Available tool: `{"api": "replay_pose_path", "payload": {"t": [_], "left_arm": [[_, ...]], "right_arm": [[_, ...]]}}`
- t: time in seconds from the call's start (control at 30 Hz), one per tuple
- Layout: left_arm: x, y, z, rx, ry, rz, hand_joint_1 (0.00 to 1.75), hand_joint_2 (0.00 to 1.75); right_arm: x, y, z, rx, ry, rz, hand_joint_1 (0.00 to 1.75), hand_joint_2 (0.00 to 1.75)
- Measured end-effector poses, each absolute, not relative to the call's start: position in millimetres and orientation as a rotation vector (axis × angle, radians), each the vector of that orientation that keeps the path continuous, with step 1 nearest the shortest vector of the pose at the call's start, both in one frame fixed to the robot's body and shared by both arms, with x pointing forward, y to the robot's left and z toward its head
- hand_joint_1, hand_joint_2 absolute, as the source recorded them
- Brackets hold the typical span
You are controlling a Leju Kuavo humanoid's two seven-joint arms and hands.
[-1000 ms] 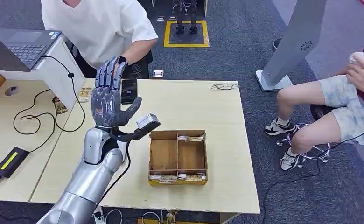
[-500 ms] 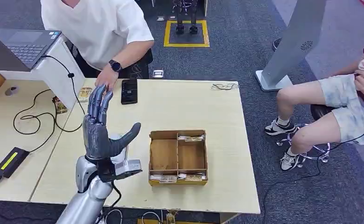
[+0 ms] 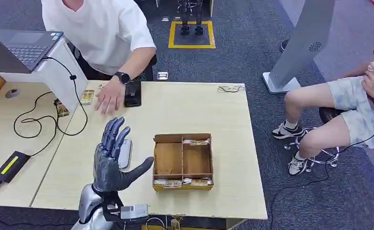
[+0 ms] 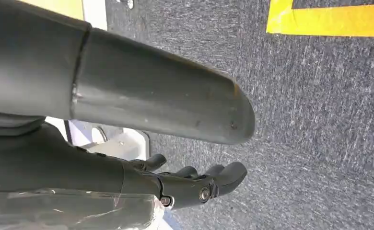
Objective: Pass the card to the sensor for recognition and then transmit it.
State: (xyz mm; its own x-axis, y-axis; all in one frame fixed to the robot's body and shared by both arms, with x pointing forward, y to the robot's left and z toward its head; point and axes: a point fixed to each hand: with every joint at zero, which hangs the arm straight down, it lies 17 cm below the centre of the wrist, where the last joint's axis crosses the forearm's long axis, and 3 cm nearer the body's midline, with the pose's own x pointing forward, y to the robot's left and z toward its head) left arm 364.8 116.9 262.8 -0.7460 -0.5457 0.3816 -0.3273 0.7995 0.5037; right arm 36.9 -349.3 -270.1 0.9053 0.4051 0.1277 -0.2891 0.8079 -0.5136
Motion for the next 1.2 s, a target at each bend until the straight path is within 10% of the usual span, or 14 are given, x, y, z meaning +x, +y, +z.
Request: {"api": "replay_pose_path", "payload": {"t": [0.67, 0.7, 1.2], "left_arm": [[320, 55, 241, 0.258, -2.484, -0.652, 0.0, 0.0], [316, 50, 241, 0.238, -2.49, -0.665, 0.0, 1.75], [294, -1, 236, 0.491, -2.556, -1.046, 0.0, 1.75]], "right_arm": [[37, -349, -267, -0.518, -0.242, 0.335, 0.0, 0.0], [37, -349, -267, -0.517, -0.242, 0.333, 0.0, 0.0], [38, -348, -267, -0.522, -0.236, 0.327, 0.0, 0.0]]}}
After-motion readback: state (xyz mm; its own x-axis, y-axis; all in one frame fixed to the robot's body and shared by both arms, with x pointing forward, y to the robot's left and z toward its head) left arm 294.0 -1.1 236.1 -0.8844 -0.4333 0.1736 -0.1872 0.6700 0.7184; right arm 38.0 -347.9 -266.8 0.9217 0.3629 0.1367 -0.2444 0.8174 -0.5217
